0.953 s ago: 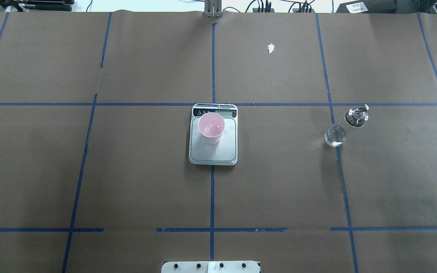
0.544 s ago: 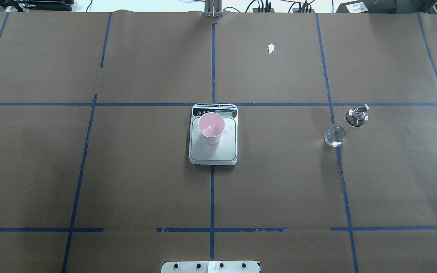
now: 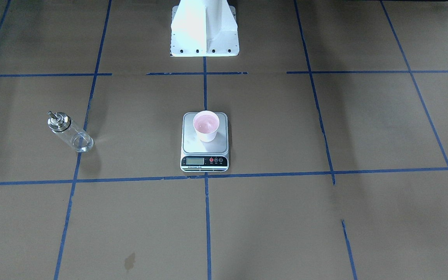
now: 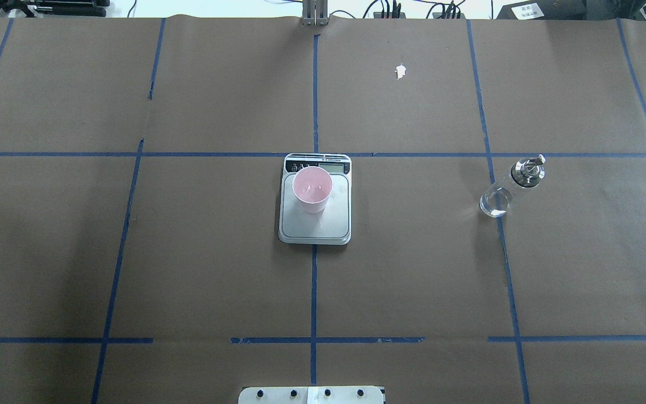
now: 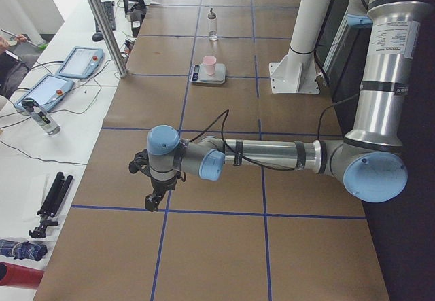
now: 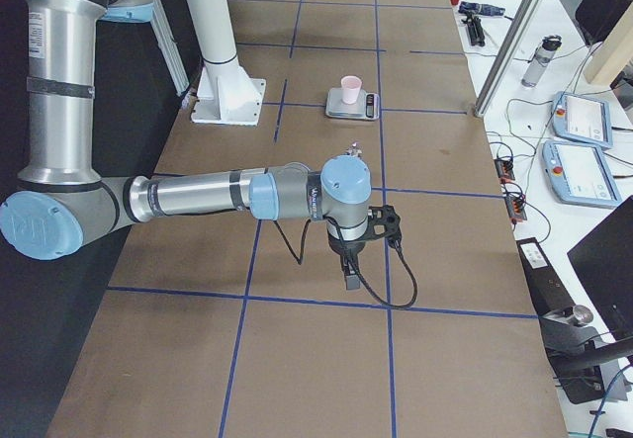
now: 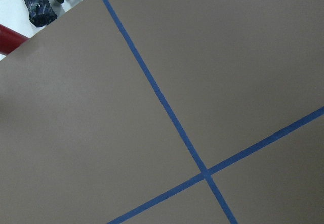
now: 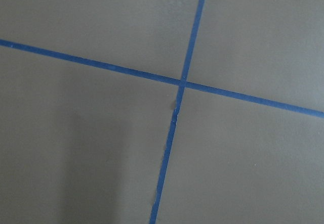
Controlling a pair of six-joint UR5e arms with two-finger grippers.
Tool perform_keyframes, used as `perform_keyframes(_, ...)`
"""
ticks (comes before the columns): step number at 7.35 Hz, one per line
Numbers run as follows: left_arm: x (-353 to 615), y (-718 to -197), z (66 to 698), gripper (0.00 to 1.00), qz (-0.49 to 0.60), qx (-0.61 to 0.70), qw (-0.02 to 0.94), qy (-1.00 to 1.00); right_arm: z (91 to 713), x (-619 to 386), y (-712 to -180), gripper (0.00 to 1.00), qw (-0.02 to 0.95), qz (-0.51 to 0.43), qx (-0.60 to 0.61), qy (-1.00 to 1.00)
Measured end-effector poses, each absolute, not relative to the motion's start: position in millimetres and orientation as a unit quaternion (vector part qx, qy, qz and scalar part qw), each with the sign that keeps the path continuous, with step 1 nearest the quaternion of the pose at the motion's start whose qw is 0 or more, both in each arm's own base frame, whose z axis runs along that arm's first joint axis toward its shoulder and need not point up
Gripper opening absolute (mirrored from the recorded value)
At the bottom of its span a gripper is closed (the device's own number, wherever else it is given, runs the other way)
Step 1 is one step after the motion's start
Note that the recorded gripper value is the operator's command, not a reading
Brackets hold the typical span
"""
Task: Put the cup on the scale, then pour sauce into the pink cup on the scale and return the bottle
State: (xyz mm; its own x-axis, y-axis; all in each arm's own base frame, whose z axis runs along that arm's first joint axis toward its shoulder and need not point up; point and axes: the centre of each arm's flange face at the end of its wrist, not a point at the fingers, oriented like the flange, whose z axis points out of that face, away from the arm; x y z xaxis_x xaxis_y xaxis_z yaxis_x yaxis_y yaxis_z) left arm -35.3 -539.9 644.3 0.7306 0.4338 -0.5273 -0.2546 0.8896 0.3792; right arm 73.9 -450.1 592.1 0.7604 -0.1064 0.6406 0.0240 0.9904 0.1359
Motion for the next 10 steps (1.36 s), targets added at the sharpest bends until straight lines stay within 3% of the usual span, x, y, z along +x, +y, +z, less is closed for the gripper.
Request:
perform_keyframes(6,-63,-510,677,1.00,0.153,0.063,0.923,0.347,662,67,-450,1.00,0.924,-0.087,0.022,-0.373)
perform_keyframes(10,-65,-508,674,1.00,0.172,0.066,0.920,0.346,637,62,-471,1.00,0.921,-0.046,0.024,-0.387)
